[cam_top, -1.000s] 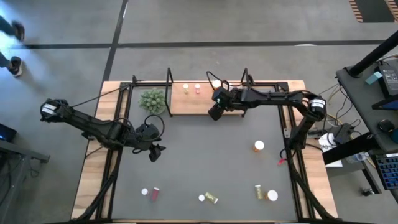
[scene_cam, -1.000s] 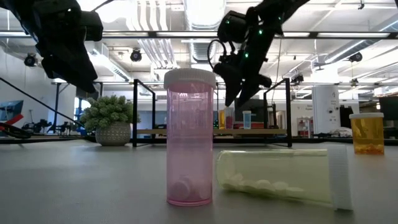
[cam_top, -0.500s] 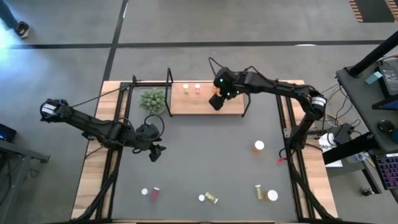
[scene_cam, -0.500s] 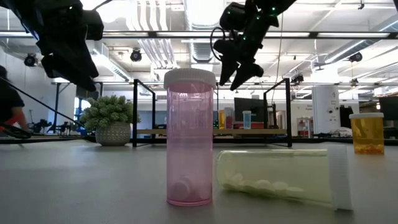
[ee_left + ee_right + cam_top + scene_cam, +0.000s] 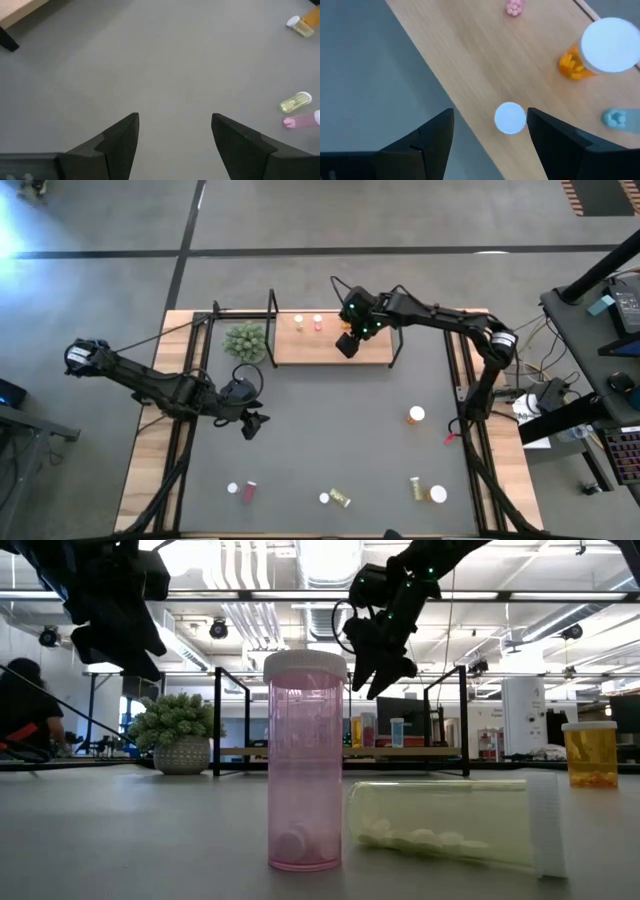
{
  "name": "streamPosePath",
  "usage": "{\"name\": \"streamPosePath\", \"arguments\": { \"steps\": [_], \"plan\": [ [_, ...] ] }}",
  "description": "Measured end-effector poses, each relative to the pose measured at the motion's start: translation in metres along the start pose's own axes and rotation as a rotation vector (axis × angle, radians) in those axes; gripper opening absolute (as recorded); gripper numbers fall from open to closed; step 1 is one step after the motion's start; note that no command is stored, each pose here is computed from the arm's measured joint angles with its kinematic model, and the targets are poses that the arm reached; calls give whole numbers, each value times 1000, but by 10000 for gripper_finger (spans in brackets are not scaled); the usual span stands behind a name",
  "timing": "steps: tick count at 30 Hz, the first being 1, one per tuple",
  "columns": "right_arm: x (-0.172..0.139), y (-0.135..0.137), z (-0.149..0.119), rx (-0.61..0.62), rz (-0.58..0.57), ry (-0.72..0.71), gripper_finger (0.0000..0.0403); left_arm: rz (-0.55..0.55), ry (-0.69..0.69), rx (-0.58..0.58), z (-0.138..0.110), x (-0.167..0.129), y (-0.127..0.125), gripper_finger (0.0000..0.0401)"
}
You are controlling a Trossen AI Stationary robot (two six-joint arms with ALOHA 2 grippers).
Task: Pick and place medicine bottles onto shelf by color
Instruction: Put the top blue pill bottle on the shelf aligned with the other blue pill bottle
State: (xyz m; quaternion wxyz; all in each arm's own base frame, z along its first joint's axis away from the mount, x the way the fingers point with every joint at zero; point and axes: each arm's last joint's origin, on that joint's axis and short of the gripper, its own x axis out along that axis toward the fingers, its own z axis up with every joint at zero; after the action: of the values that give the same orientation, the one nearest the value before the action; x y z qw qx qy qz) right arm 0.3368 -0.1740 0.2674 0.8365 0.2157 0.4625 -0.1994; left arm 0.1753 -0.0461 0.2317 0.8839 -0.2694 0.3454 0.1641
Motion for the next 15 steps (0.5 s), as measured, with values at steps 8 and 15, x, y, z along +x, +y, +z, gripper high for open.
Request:
{"name": "streamPosePath", "arguments": {
  "steps": [8, 15],
  "plan": [
    [18, -4, -1, -27, -16, 44, 240, 1, 0, 2, 0, 0, 0, 233],
    [23, -6, -1, -47, -28, 50, 240, 4, 3, 4, 0, 0, 0, 233]
  ]
}}
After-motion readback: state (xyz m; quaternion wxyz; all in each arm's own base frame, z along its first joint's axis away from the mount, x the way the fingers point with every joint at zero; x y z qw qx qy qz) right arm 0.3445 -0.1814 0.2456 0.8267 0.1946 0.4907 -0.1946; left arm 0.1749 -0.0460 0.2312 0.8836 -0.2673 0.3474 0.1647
